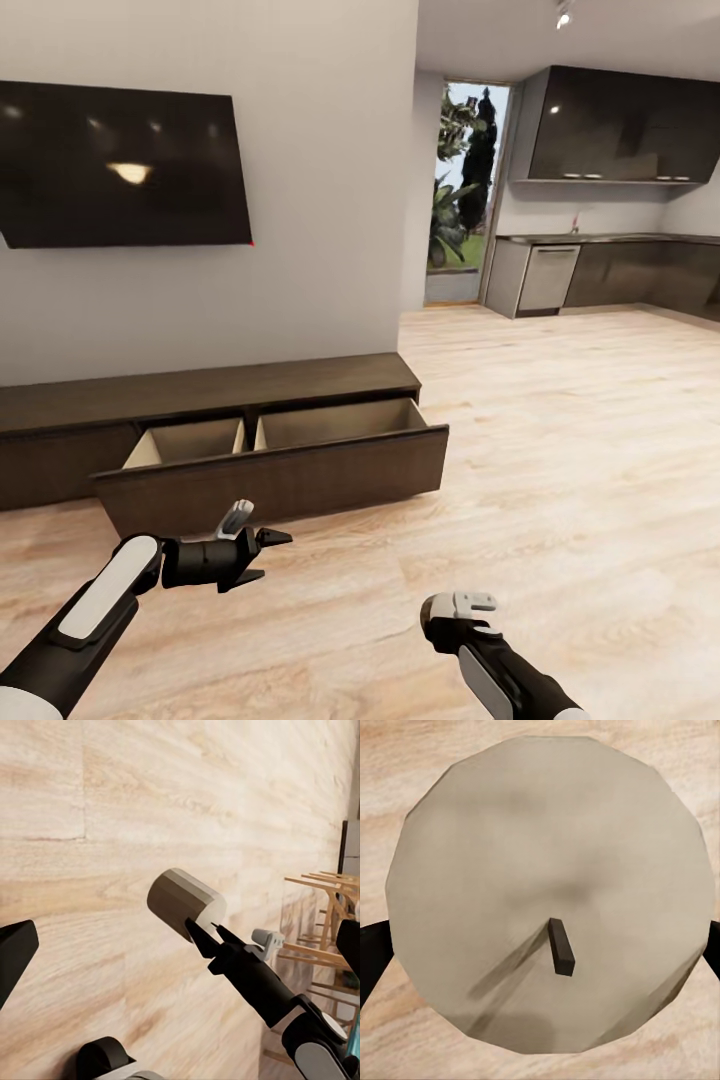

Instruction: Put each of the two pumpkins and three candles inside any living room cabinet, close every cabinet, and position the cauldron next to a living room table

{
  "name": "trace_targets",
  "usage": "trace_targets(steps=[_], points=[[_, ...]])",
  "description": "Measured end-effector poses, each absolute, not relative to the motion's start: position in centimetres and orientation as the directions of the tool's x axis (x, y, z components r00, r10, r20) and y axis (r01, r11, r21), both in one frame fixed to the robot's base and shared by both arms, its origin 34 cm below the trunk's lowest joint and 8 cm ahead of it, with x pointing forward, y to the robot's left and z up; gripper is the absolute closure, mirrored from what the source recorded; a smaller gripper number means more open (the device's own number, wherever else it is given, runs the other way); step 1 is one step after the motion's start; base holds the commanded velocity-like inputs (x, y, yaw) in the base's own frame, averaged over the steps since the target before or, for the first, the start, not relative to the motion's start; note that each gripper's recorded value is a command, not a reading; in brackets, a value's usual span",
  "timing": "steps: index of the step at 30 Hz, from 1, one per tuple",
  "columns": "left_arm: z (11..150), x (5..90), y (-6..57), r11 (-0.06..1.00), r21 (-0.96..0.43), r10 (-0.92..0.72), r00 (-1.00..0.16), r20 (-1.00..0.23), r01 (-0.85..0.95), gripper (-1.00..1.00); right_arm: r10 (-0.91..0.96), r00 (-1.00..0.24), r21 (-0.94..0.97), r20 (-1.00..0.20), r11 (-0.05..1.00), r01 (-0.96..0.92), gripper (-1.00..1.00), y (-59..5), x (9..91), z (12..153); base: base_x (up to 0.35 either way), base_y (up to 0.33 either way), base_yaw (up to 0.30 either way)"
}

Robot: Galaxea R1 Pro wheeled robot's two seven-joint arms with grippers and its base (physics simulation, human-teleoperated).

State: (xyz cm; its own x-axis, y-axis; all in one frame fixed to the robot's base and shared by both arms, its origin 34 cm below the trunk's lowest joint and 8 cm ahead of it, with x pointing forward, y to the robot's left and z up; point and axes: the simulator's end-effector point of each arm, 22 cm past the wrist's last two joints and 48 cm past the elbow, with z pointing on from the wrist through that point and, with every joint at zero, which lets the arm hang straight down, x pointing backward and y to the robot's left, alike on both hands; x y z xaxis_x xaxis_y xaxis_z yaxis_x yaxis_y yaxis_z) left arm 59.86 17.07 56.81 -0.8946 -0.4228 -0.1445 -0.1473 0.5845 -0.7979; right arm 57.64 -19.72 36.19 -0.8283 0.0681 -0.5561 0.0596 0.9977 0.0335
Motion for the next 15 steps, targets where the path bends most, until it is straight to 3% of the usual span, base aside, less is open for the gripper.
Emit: trace_targets(steps=[15], points=[[60.0, 60.6, 17.1, 0.585, -0.798, -0.422, -0.895, -0.144, -0.148, -1.0, 0.069, -0.83, 0.034, -0.554, 0.998, 0.061, 1.0, -19.7, 58.3, 39.4, 0.0, 0.0, 0.0]])
